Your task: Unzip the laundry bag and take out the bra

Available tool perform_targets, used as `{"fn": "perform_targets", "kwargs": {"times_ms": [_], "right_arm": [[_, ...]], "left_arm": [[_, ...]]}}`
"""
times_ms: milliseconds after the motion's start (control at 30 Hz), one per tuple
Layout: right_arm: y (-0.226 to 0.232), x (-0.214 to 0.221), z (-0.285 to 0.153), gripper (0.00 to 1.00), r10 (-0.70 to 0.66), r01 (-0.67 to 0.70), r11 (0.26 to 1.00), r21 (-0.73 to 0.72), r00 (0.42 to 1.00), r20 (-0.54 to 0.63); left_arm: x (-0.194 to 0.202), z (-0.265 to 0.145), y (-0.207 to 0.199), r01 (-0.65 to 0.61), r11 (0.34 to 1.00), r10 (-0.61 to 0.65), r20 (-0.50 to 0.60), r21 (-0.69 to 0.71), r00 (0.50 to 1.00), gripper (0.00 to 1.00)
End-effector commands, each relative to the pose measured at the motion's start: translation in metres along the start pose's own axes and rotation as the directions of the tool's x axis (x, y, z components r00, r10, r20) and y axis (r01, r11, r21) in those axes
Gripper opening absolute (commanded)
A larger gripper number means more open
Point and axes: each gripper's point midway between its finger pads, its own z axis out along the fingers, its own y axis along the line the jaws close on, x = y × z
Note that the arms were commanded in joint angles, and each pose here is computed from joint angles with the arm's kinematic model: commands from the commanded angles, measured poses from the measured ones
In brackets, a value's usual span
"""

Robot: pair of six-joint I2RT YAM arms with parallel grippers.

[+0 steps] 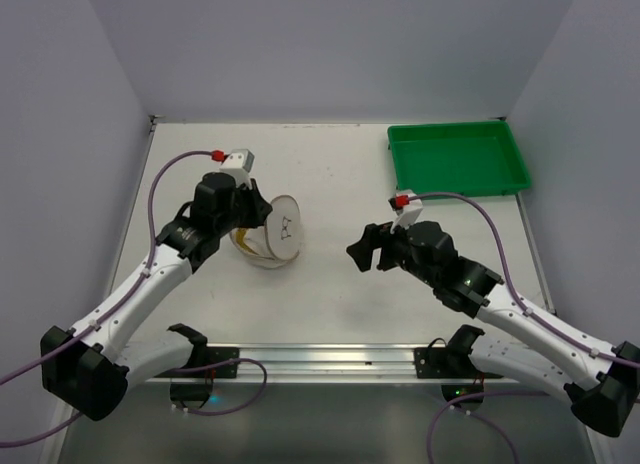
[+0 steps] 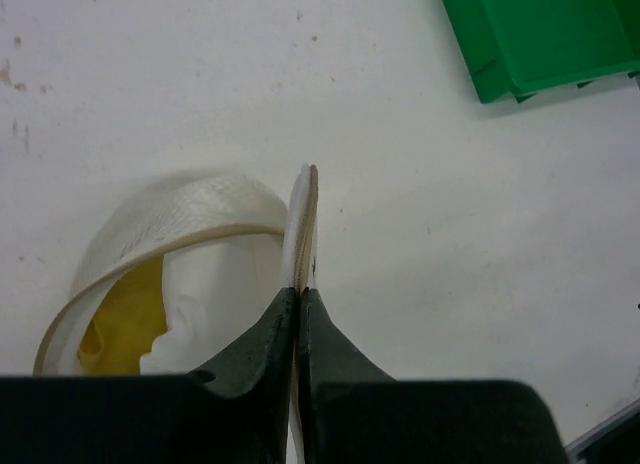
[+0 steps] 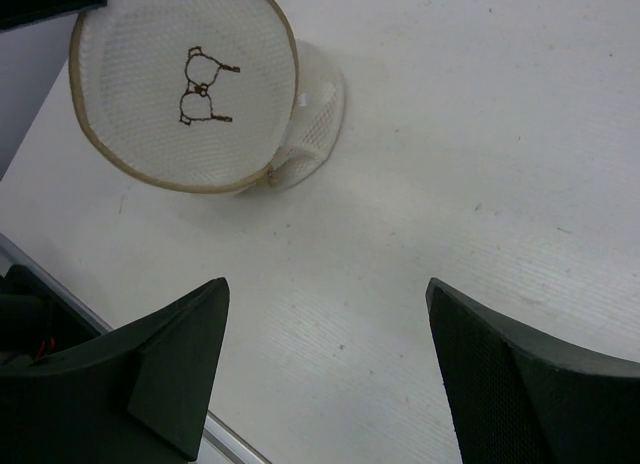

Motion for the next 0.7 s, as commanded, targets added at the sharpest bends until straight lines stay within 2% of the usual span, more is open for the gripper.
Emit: {"fn": "perform_targets", "kwargs": {"times_ms": [0, 67, 200, 367, 400, 467, 500, 567, 600, 667], "right_arm": [[0.016, -0.008, 0.004, 0.81, 0.023, -0.02, 0.997, -0.078, 0.999, 0.031], [0.017, -0.008, 0.005, 0.81, 0.023, -0.02, 0.996, -0.084, 0.999, 0.031], [0.014, -0.015, 0.001, 0.81, 0.033, -0.029, 0.997, -0.066, 0.998, 0.061], [-0.002, -0.024, -0.018, 0.81, 0.064, -0.063, 0.998, -0.014, 0.987, 0.146], [-0.01, -0.023, -0.021, 0.81, 0.065, -0.069, 0.997, 0.019, 0.984, 0.164], [-0.018, -0.025, -0.028, 0.82, 0.076, -0.086, 0.995, 0.043, 0.978, 0.194], [-0.025, -0.029, -0.036, 0.82, 0.083, -0.101, 0.993, 0.063, 0.969, 0.233], [-0.034, -0.029, -0.043, 0.83, 0.094, -0.121, 0.989, 0.089, 0.959, 0.266], [-0.036, -0.034, -0.051, 0.84, 0.102, -0.133, 0.988, 0.083, 0.948, 0.302], [-0.042, -0.037, -0.057, 0.84, 0.114, -0.155, 0.983, 0.096, 0.934, 0.339]], "left_arm": [[0.024, -0.001, -0.016, 0.109, 0.99, -0.106, -0.035, 0.087, 0.994, 0.07], [0.03, -0.001, -0.031, 0.133, 0.983, -0.128, -0.047, 0.13, 0.991, 0.04], [0.016, 0.005, -0.062, 0.107, 0.981, -0.104, -0.029, 0.164, 0.994, 0.02], [0.029, 0.016, -0.121, 0.086, 0.954, -0.064, -0.086, 0.286, 0.994, 0.14], [0.031, 0.022, -0.131, 0.078, 0.951, -0.051, -0.095, 0.299, 0.994, 0.23], [0.043, 0.022, -0.151, 0.056, 0.944, -0.019, -0.116, 0.325, 0.993, 0.33], [0.046, 0.026, -0.158, 0.049, 0.942, -0.008, -0.124, 0.333, 0.992, 0.42], [0.054, 0.024, -0.18, 0.033, 0.926, 0.021, -0.139, 0.376, 0.99, 0.53], [0.055, 0.022, -0.187, 0.028, 0.92, 0.029, -0.14, 0.392, 0.99, 0.67], [0.055, 0.017, -0.195, 0.009, 0.911, 0.052, -0.136, 0.413, 0.989, 0.8]]}}
